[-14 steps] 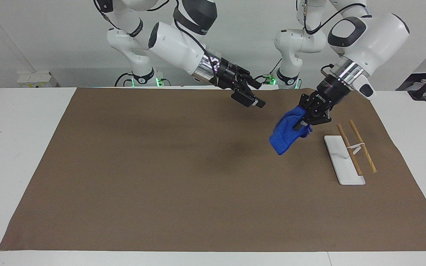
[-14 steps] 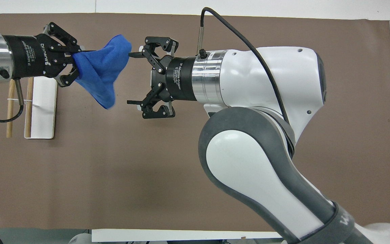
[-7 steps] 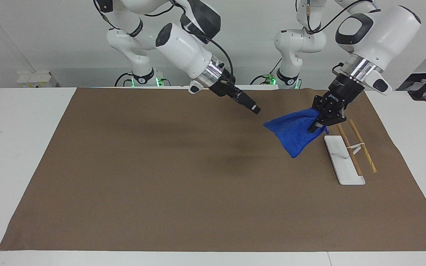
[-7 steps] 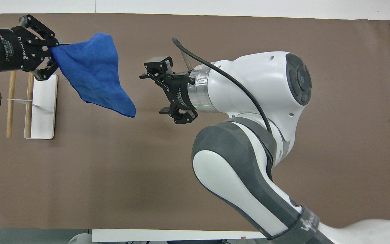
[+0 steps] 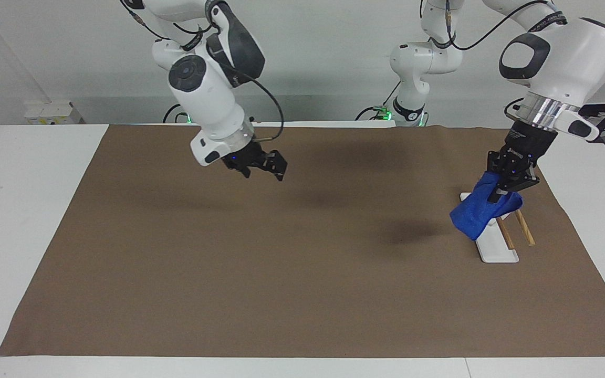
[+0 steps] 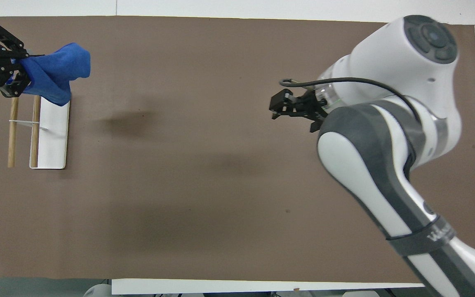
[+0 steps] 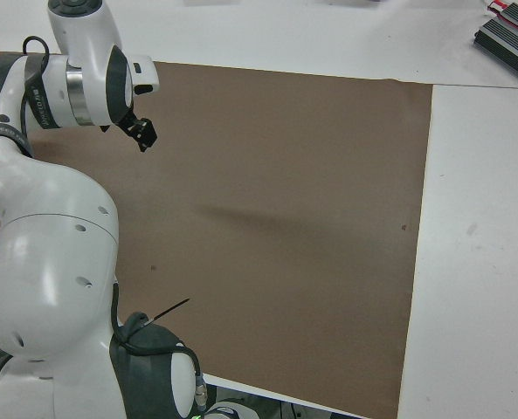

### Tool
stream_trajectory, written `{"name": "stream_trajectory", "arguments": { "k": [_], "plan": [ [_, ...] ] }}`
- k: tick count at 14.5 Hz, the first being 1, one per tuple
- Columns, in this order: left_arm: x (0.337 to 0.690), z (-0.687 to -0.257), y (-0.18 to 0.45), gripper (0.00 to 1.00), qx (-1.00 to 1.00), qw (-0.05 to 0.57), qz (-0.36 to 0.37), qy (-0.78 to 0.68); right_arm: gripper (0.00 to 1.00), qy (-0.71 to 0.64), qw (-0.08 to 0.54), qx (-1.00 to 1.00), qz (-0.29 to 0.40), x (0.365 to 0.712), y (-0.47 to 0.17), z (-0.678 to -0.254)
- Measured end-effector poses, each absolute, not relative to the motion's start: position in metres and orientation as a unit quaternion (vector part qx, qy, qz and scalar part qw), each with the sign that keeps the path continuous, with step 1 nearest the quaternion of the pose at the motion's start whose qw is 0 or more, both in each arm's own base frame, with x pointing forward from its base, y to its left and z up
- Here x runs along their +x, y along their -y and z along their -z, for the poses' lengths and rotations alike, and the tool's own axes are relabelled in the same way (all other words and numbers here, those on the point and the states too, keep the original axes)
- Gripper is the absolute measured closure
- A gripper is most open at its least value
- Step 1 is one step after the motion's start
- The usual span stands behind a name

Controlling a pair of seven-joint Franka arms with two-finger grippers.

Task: Right arm passes towel to left arm to hang
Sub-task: 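Drape the towel over the wooden rack while the right gripper returns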

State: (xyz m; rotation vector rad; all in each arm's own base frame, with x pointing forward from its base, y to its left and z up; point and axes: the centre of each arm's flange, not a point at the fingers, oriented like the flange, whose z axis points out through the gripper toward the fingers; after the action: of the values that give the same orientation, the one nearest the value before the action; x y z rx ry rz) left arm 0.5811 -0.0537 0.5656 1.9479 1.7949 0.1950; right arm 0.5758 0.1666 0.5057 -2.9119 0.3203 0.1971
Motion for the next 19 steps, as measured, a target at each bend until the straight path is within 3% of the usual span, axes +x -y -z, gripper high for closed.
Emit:
{"name": "stream_trajectory", "arguments": {
  "k": [5, 9, 13, 19],
  "plan": [
    [0.578, -0.534, 0.026, 0.97, 0.707, 0.234, -0.091, -0.661, 0.00, -0.068, 0.082, -0.994, -0.031, 0.585, -0.014, -0.539],
    [0.571, -0.499, 0.018, 0.97, 0.715, 0.222, -0.100, -0.655, 0.00, -0.066, 0.060, -0.996, -0.007, 0.574, 0.065, -0.557],
    [0.562, -0.471, -0.005, 0.97, 0.728, 0.206, -0.113, -0.644, 0.00, -0.050, 0.028, -0.998, -0.013, 0.573, 0.059, -0.564],
    [0.561, -0.471, -0.001, 0.97, 0.723, 0.208, -0.113, -0.649, 0.00, -0.040, 0.021, -0.999, -0.017, 0.572, 0.037, -0.579]
  ]
}}
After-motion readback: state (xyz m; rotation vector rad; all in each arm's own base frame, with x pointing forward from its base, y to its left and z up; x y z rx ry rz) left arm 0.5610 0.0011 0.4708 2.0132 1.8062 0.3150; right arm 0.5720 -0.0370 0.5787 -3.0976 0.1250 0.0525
